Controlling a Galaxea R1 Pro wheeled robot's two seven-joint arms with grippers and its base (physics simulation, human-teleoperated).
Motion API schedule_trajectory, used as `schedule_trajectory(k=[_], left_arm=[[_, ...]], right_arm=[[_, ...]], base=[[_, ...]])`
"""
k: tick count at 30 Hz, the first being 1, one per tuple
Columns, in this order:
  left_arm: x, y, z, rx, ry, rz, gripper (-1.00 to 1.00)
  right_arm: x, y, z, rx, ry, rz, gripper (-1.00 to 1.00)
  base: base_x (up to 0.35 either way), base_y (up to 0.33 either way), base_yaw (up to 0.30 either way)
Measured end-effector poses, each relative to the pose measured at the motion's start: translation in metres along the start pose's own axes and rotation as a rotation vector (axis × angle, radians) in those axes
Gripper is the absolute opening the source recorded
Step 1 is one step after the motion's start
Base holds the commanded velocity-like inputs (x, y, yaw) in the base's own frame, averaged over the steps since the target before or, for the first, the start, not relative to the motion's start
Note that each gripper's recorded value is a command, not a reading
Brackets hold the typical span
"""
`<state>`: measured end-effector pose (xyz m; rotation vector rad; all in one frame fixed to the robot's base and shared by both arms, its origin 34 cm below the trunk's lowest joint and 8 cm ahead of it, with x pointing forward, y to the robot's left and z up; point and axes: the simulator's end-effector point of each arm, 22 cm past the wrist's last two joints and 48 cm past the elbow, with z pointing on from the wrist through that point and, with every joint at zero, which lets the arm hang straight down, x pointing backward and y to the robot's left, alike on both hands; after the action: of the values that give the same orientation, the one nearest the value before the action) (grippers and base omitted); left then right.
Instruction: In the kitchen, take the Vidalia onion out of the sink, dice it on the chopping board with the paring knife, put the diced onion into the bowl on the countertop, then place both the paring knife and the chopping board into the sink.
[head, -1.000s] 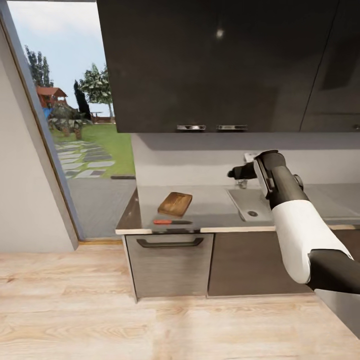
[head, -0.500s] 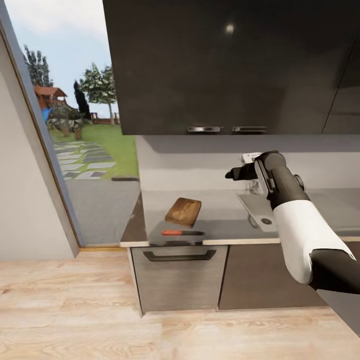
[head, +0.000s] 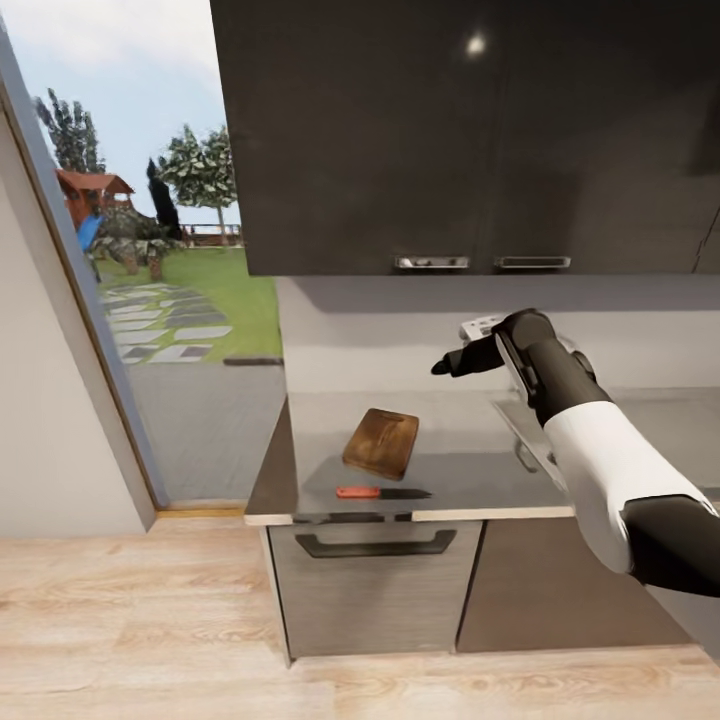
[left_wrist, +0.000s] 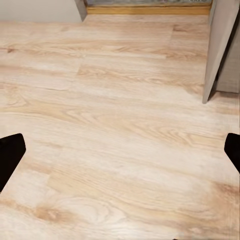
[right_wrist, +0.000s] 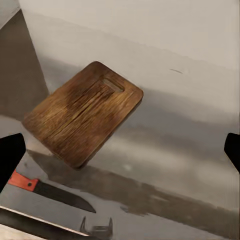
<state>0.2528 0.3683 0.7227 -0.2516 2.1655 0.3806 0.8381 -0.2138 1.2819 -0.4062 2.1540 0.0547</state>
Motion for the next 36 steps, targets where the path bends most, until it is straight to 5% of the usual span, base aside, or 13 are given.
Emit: schedule_trajectory(k=[13,36], left_arm=[[-0.001,0.001,0.000,-0.003,-0.002,0.000,1.00],[-0.001,0.002,0.001,-0.005,-0.002,0.002,1.00]], right_arm=[[0.009,0.002,0.002,-0.036,0.024,-0.008,1.00],[0.070,0.015,0.036,-0.095,0.170,-0.040,1.00]], base=[[0.316,0.003,0.000],[0.325,0.039,0.000]])
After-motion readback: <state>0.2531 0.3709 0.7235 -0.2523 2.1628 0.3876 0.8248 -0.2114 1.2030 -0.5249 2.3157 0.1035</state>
